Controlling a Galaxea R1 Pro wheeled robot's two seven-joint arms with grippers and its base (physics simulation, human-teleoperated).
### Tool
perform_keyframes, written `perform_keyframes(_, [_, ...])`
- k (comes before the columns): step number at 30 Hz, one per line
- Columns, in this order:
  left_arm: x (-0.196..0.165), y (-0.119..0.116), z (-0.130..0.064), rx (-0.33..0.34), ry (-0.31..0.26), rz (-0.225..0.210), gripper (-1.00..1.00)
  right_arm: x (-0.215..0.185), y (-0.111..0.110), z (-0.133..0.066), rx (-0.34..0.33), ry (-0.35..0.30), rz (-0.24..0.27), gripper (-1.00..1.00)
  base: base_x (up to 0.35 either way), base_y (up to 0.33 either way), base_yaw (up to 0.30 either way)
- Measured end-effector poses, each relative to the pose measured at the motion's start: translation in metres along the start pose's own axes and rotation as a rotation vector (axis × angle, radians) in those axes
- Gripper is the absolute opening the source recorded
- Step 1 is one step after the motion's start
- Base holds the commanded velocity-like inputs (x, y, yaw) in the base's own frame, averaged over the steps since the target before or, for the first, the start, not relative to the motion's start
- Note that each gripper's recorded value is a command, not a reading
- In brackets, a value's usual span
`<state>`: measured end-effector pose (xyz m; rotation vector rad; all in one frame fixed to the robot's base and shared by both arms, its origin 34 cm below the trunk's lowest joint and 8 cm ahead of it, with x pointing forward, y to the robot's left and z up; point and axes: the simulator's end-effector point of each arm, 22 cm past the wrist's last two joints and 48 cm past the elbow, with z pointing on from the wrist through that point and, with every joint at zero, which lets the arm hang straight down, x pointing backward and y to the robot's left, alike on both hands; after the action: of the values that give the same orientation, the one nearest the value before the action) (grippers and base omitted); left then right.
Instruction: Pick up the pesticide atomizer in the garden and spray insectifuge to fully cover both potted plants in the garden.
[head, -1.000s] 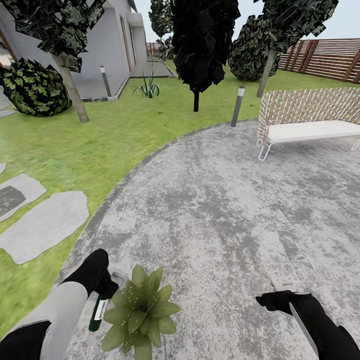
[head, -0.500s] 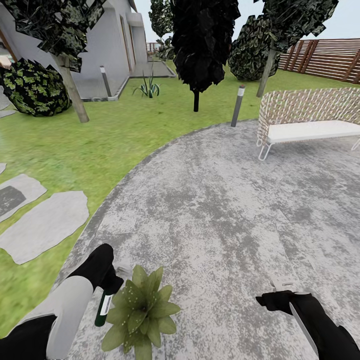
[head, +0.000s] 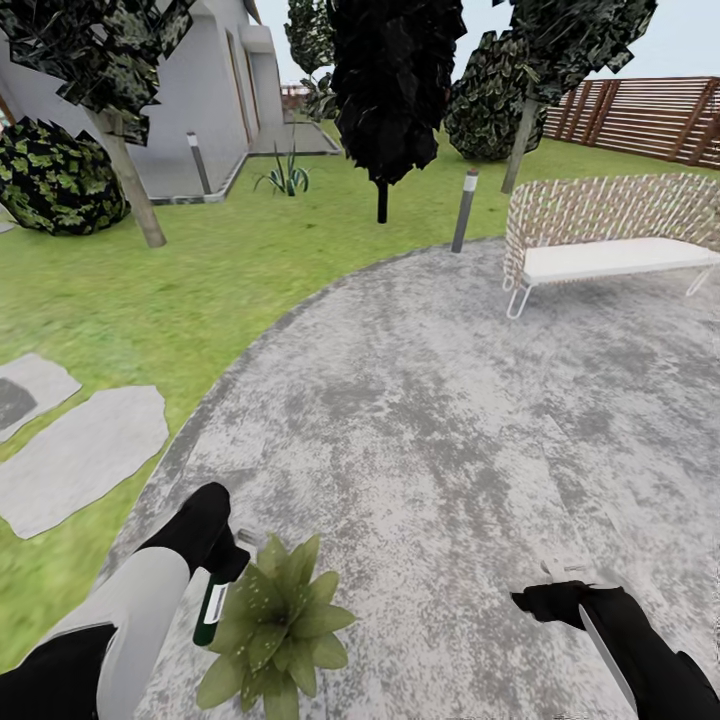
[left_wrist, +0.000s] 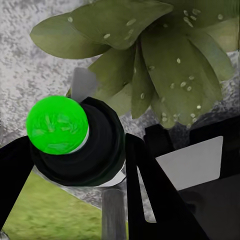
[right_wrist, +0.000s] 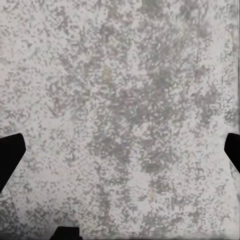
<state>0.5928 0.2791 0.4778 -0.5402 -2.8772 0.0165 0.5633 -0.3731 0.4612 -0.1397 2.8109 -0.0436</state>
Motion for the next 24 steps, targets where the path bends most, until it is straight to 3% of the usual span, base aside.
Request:
perform_keyframes(9, [0.000, -0.001, 0.000, 0.001, 0.001, 0.000, -1.00, 0.000, 0.000, 0.000, 0.001, 0.000, -0.001, 1.00, 0.000, 0.000, -0.024])
perform_keyframes(24, [-0.014, -0.037, 0.000, 0.038, -0.013, 0.042, -1.00, 0.000, 0.000, 0.000, 0.001, 0.000, -0.001, 1.00, 0.000, 0.000, 0.000])
